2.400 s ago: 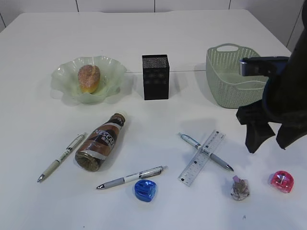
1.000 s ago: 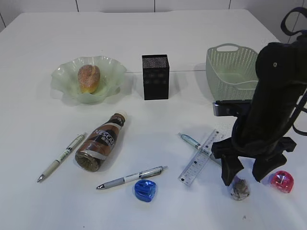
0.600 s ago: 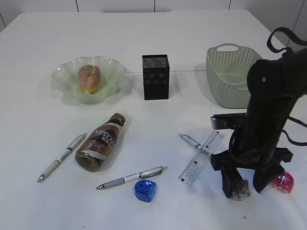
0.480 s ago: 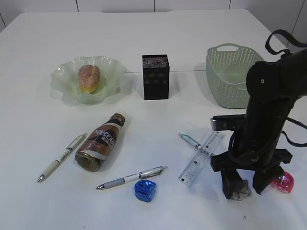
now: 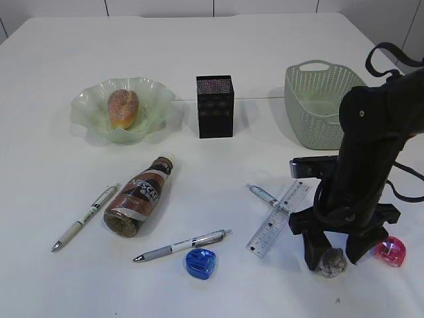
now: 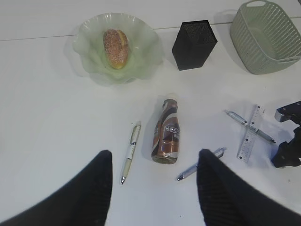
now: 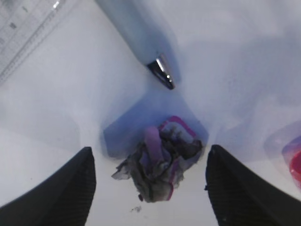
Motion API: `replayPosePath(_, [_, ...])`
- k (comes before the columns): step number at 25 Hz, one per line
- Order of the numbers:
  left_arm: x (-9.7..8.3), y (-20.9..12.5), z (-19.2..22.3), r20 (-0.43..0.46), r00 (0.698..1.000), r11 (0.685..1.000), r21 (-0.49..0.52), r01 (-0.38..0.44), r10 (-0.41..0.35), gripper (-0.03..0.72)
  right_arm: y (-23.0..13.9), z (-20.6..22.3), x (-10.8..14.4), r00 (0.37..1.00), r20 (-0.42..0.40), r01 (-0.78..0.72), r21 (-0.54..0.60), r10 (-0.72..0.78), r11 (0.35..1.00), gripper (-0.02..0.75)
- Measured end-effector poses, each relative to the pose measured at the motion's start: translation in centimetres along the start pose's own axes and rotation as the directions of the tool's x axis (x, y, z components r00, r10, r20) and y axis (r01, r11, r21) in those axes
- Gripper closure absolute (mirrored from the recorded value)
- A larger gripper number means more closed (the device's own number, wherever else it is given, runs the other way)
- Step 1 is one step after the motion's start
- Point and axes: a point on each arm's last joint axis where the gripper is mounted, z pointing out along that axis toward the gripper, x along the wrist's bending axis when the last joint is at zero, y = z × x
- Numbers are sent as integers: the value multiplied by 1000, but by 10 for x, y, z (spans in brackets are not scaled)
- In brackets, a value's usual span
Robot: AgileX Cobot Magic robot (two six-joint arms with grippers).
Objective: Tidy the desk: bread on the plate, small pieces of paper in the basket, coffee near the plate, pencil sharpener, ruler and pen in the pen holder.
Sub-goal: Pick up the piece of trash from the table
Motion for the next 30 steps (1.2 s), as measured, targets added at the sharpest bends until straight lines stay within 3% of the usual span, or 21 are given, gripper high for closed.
replayPosePath(20, [0,0,0,-5,1000,1000,-1,-2,2,287,1,7,-1,1000,6,-2,17,2,1000,172])
replayPosePath(22, [1,0,0,-7,1000,1000,-1,-2,2,287,1,7,-1,1000,7,-2,17,1,1000,211])
replayPosePath(25, [1,0,0,-7,1000,1000,-1,-2,2,287,1,7,-1,1000,9,2,19,-2,1000,391])
replayPosePath(26, [1,0,0,-8,1000,1000,-1,-2,2,287,1,7,-1,1000,9,2,19,-2,1000,412])
replayPosePath(28, [1,0,0,-10,1000,1000,-1,-3,3,287,1,7,-1,1000,10,5,26,-5,1000,571])
replayPosePath(30, [1,0,0,-13,1000,1000,-1,-4,4,287,0,7,-2,1000,13,9,32,-10,999,647])
